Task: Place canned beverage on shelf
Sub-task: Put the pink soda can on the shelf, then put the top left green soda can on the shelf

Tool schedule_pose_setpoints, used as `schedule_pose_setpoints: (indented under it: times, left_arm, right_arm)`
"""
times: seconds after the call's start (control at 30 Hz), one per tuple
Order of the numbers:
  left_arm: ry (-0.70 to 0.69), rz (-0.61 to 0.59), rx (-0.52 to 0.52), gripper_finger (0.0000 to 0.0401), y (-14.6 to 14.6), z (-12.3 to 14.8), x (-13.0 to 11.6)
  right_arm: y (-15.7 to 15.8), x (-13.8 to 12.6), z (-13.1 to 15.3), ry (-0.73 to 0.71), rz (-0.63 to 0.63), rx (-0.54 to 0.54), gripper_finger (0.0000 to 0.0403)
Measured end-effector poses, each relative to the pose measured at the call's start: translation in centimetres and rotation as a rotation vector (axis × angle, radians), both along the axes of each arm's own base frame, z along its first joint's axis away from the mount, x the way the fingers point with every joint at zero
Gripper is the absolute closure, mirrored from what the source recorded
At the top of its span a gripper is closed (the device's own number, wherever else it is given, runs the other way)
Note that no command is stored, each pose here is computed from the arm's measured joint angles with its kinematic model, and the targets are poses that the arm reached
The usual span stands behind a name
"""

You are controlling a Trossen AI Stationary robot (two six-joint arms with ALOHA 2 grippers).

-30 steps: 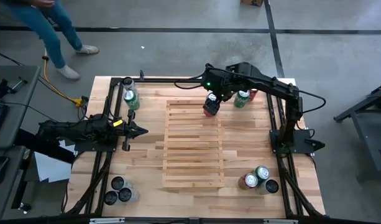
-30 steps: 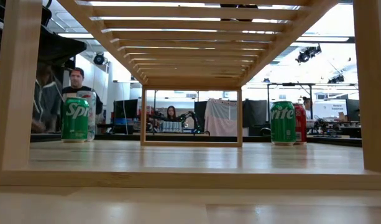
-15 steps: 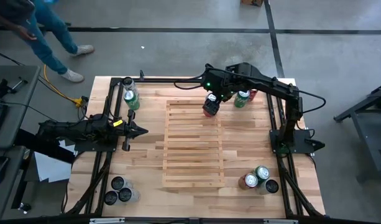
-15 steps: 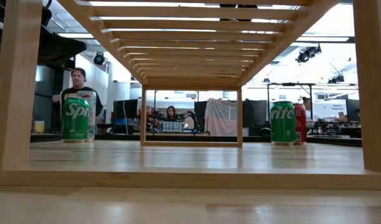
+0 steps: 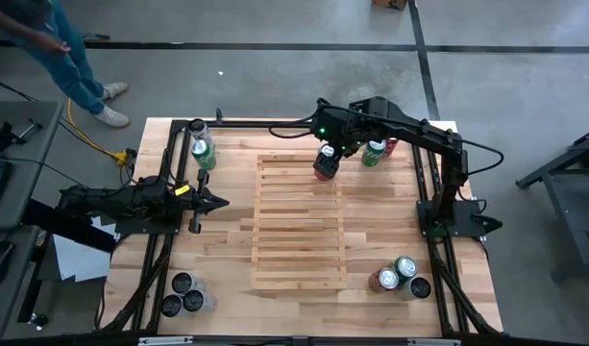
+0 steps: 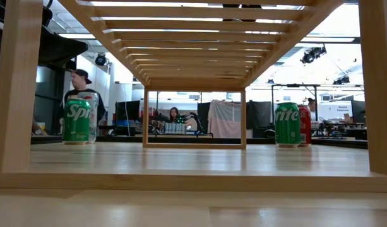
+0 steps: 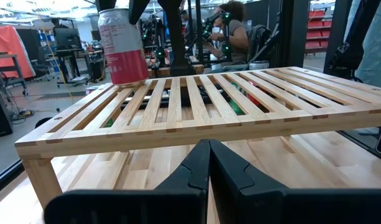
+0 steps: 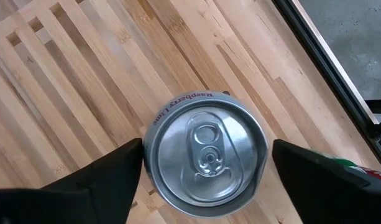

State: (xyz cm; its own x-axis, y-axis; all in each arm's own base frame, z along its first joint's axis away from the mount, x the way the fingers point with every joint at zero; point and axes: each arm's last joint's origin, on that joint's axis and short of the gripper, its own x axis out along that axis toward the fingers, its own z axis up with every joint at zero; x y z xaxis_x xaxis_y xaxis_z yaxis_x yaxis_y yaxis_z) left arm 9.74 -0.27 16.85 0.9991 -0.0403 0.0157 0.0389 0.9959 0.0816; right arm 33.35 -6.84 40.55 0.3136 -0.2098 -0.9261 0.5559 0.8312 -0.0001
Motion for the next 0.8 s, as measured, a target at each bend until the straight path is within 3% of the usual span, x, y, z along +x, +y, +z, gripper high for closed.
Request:
schedule_pose_setpoints:
  times: [0.27, 0.8]
  left_arm:
    - [0.000, 0.000, 0.000, 0.0401, 0.00, 0.00, 0.00]
    - [0.000, 0.000, 0.000, 0.0401, 0.00, 0.00, 0.00]
  right_arm:
    - [0.01, 0.00, 0.00, 0.003, 0.011, -0.004, 0.0006]
    - [0.00, 0.07, 0.03, -0.001, 0.042, -0.005, 0.0008]
